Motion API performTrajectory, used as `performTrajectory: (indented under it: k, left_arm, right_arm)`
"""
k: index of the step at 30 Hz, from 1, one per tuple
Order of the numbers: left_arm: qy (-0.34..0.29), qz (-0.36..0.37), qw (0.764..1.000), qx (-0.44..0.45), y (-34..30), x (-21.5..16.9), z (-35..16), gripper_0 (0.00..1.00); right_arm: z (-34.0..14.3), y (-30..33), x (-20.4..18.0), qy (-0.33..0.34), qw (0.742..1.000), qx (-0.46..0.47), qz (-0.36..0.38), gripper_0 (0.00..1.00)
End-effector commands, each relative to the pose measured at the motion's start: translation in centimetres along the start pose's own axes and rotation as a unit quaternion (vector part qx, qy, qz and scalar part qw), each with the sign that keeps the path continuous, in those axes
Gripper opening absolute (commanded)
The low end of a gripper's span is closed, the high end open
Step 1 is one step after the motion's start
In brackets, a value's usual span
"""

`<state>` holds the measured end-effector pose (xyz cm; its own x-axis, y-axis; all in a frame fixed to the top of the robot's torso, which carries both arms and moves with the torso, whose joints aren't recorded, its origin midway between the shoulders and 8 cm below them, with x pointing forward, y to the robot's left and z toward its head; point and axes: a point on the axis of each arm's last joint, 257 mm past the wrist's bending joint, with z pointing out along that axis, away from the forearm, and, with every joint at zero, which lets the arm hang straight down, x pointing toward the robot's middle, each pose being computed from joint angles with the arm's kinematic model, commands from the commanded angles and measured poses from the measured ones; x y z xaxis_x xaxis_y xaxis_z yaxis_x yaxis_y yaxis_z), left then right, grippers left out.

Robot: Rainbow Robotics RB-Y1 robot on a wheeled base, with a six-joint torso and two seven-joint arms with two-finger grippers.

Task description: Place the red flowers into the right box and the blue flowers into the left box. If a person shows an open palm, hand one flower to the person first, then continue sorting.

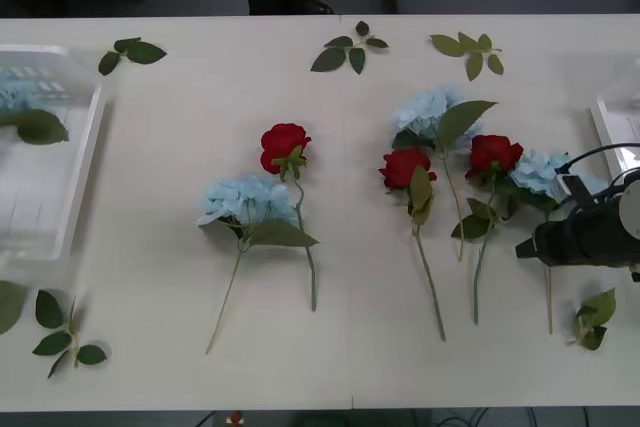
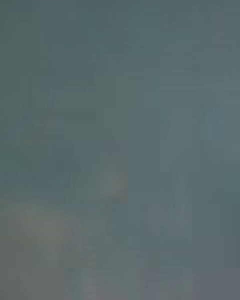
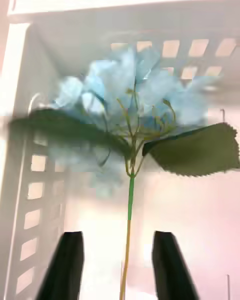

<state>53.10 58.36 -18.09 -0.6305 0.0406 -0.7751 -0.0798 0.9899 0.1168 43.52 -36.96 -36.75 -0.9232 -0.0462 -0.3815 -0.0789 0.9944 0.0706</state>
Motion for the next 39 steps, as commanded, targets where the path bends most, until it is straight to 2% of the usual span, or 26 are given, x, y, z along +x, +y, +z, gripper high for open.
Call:
performTrajectory:
  k: [1,3,4,6,7,9,11,15,18,23,32,36,39]
  left_arm:
    - [-0.015,0.013,1.000,0.009,-0.5,-2.3,-2.0,0.53]
    - [-0.011,0.020,1.000,0.019,-1.2,-3.1,-3.0,0.58]
    - [-0.007,0.019,1.000,0.021,-1.4,-3.2,-3.3,0.59]
    - [0.000,0.019,0.999,0.033,-2.6,-4.2,-4.5,0.64]
    - [0.002,0.018,0.999,0.037,-3.0,-4.5,-4.8,0.65]
    - [0.007,0.018,0.999,0.051,-4.7,-6.0,-6.4,0.70]
    - [0.014,0.019,0.998,0.060,-6.1,-6.7,-7.3,0.77]
    - [0.024,0.005,0.995,0.096,-10.6,-7.6,-8.6,0.96]
    - [0.020,-0.004,0.992,0.125,-14.5,-8.0,-8.9,1.00]
    - [0.014,-0.031,0.981,0.189,-21.7,-7.8,-8.7,1.00]
    - [0.012,0.007,0.978,0.208,-29.9,-3.8,-6.1,1.00]
    - [0.014,0.021,0.977,0.211,-30.6,-3.3,-5.9,1.00]
    - [0.011,0.028,0.974,0.222,-31.1,-3.4,-6.2,1.00]
  right_arm:
    - [0.4,0.0,0.3,-0.001,1.000,0.001,-0.013,0.83]
    - [0.5,0.2,0.4,0.000,1.000,0.001,-0.014,0.60]
    - [0.6,0.3,0.4,0.000,1.000,0.000,-0.014,0.54]
    - [0.6,0.4,0.3,-0.001,1.000,-0.001,-0.016,0.31]
    - [0.7,0.4,0.4,0.000,1.000,-0.001,-0.016,0.26]
    - [0.7,0.5,0.4,-0.001,1.000,-0.001,-0.016,0.09]
    - [0.7,0.5,0.4,-0.002,1.000,0.000,-0.020,0.00]
    - [0.7,0.5,0.4,-0.002,1.000,-0.001,-0.021,0.00]
    - [0.4,0.6,-0.1,-0.008,1.000,-0.005,-0.021,0.00]
    - [-2.0,0.2,-2.0,-0.031,0.999,-0.011,-0.025,0.00]
    - [-9.2,0.6,-4.4,-0.079,0.991,-0.066,-0.080,0.00]
    - [-12.4,4.1,-5.9,-0.121,0.975,-0.112,-0.147,0.00]
    - [-15.0,9.1,-7.4,-0.171,0.948,-0.170,-0.210,0.00]
